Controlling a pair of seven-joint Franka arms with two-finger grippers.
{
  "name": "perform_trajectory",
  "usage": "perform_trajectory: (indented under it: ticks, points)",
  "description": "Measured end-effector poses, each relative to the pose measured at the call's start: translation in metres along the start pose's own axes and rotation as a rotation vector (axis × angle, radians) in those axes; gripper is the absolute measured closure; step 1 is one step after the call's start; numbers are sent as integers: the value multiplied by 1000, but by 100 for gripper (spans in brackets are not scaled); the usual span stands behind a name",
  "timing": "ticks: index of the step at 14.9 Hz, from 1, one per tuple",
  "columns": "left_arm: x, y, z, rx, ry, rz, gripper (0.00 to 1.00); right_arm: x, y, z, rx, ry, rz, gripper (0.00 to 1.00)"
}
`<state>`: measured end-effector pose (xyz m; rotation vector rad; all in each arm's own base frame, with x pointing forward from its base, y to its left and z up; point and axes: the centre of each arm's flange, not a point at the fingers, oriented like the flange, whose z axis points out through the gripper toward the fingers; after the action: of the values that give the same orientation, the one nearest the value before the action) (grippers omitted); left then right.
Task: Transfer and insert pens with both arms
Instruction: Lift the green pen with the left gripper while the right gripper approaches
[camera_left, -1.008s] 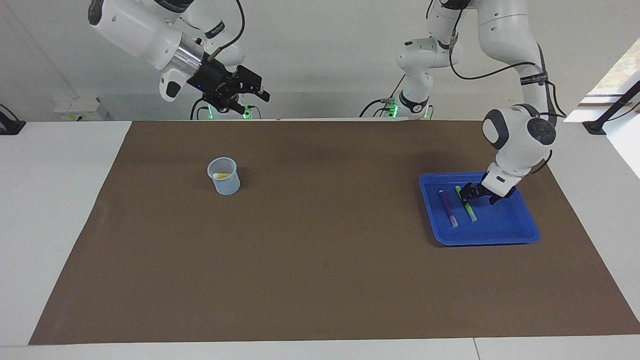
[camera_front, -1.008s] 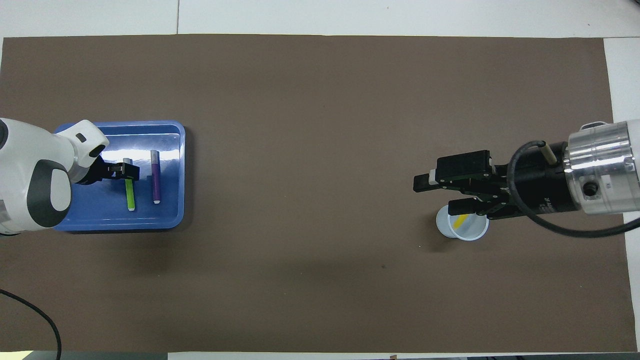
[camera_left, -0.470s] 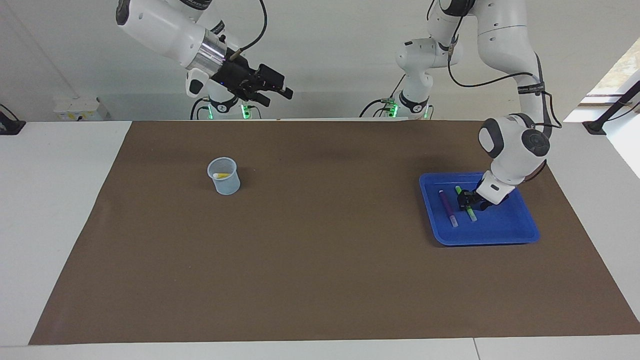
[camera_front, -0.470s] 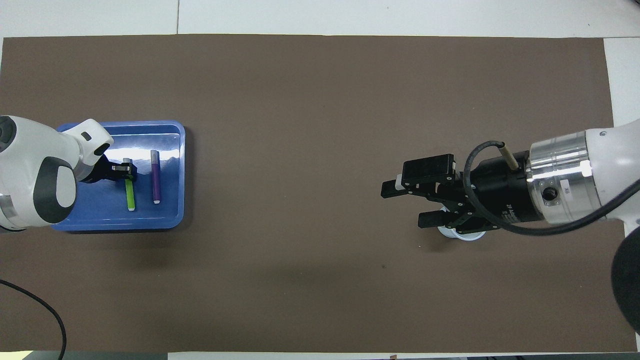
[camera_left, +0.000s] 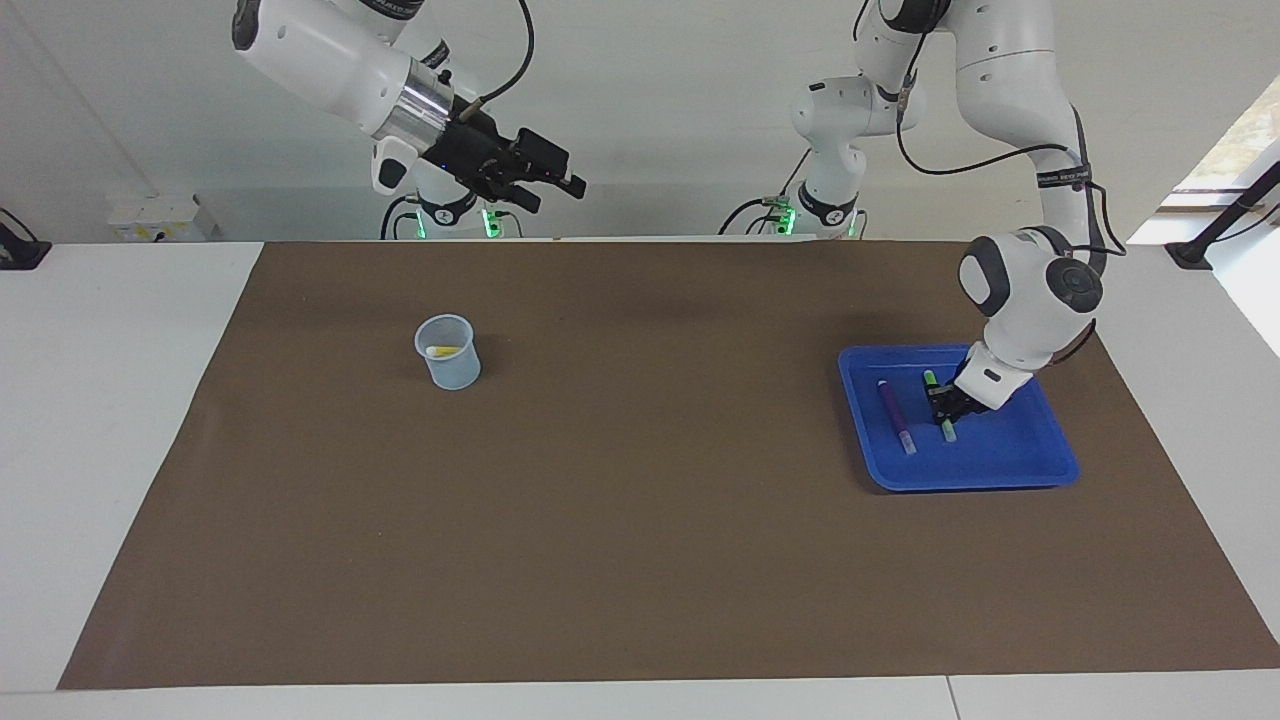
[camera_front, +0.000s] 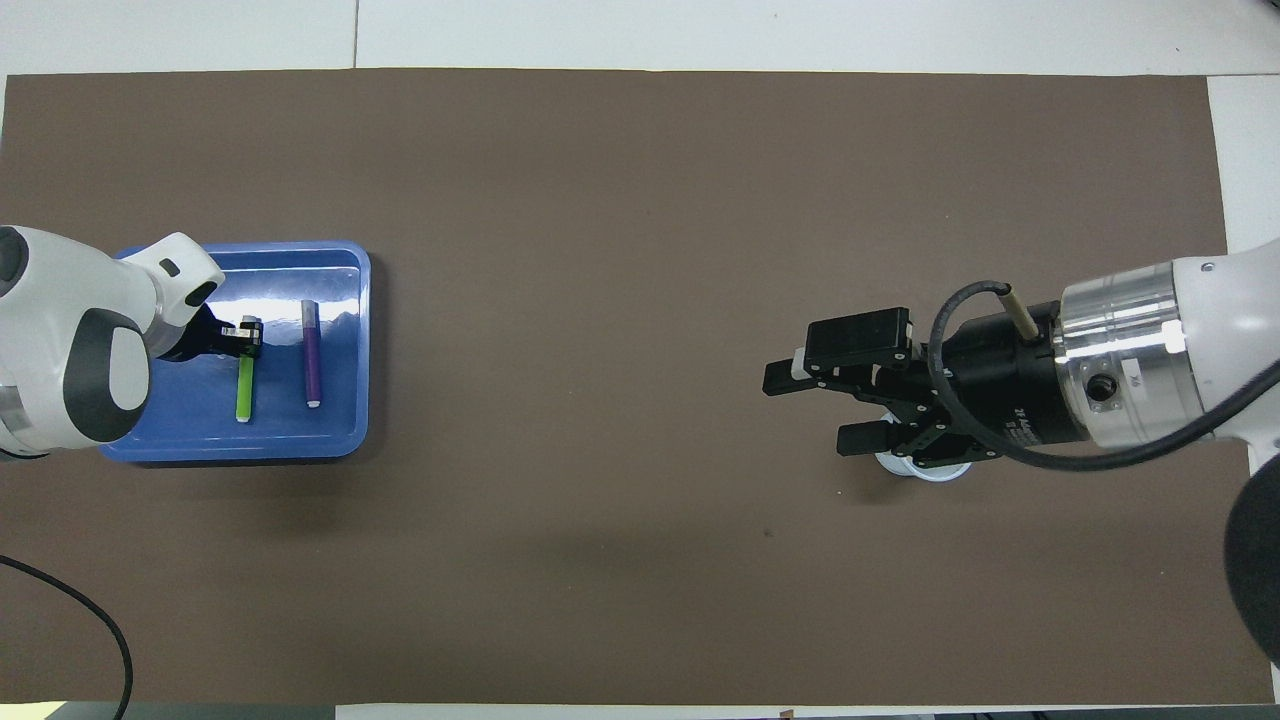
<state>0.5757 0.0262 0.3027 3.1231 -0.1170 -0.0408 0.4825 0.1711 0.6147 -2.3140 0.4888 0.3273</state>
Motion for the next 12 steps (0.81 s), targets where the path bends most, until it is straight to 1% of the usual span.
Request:
perform_trajectory:
  ticks: [3,5,9,11,12]
  points:
    - [3,0,-3,-1,-7,0,83,-3,-3,4,-3,0,-8,0]
    - [9,0,-19,-13,-41,-5,83,-4,-7,6,2,13,-13,0]
    - [25,6,-73,-84,-110,-87,83,-6,-10,10,2,16,-15,0]
    - [30,21,-102,-103,-141,-157,83,-9,-14,14,1,14,-24,0]
    - [32,36,-118,-130,-150,-216,83,-10,-15,16,3,17,-26,0]
